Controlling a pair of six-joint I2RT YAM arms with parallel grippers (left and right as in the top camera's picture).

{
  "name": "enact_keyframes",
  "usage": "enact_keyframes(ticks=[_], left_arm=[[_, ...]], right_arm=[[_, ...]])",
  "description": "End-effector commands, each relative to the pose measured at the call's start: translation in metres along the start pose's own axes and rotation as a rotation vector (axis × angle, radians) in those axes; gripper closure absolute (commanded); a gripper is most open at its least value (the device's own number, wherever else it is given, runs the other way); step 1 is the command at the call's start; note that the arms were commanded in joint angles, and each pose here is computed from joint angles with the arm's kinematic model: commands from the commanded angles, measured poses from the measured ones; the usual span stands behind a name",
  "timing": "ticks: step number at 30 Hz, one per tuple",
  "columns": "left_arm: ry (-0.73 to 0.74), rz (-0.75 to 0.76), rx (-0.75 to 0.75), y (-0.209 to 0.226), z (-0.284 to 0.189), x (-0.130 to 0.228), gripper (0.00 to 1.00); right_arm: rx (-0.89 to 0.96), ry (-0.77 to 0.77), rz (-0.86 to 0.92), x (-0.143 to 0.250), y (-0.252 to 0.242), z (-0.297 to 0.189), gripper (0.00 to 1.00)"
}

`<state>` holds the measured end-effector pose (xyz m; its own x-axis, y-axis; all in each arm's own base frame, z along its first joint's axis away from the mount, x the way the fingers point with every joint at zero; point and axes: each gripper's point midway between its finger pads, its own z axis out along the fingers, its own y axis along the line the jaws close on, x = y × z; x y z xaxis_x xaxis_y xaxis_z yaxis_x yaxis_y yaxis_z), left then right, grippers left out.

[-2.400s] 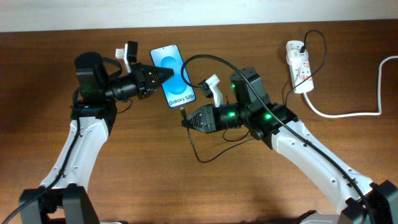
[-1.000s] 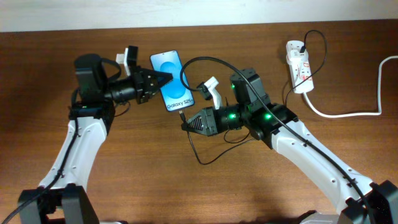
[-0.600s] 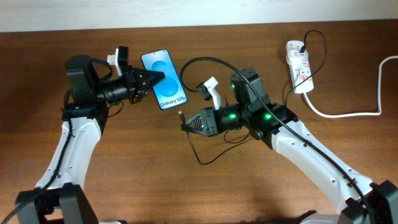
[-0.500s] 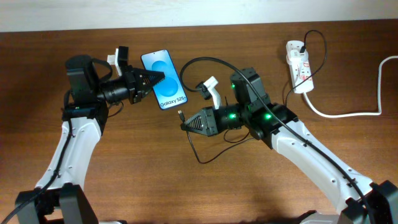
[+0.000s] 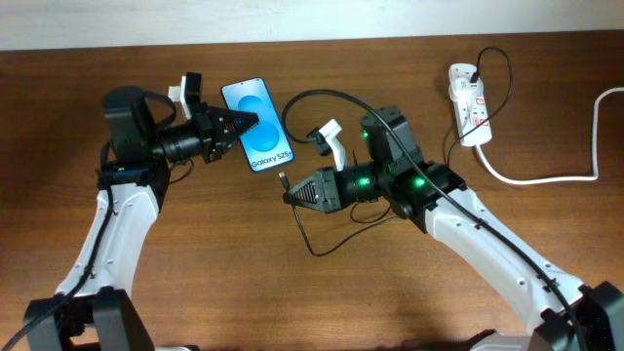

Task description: Plug charger to phone and switch on socket

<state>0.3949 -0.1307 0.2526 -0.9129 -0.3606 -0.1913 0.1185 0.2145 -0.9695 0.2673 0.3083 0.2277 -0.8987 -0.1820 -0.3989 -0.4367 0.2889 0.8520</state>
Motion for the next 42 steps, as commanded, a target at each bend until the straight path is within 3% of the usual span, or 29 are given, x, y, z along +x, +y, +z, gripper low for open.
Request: enact_keyframes(ticks=[1, 42], left_arm=[[0.016, 0.024, 0.023, -0.0111, -0.0007, 0.0006, 1.00], [0.028, 0.029, 0.020, -0.0122, 0.0068, 0.0050, 1.00]], right_arm=[[-0.001, 0.010, 0.033, 0.0008, -0.0060, 0.0034, 0.96], [0.017, -0.015, 0.011, -0.0051, -0.0093, 0.0038, 0.96]])
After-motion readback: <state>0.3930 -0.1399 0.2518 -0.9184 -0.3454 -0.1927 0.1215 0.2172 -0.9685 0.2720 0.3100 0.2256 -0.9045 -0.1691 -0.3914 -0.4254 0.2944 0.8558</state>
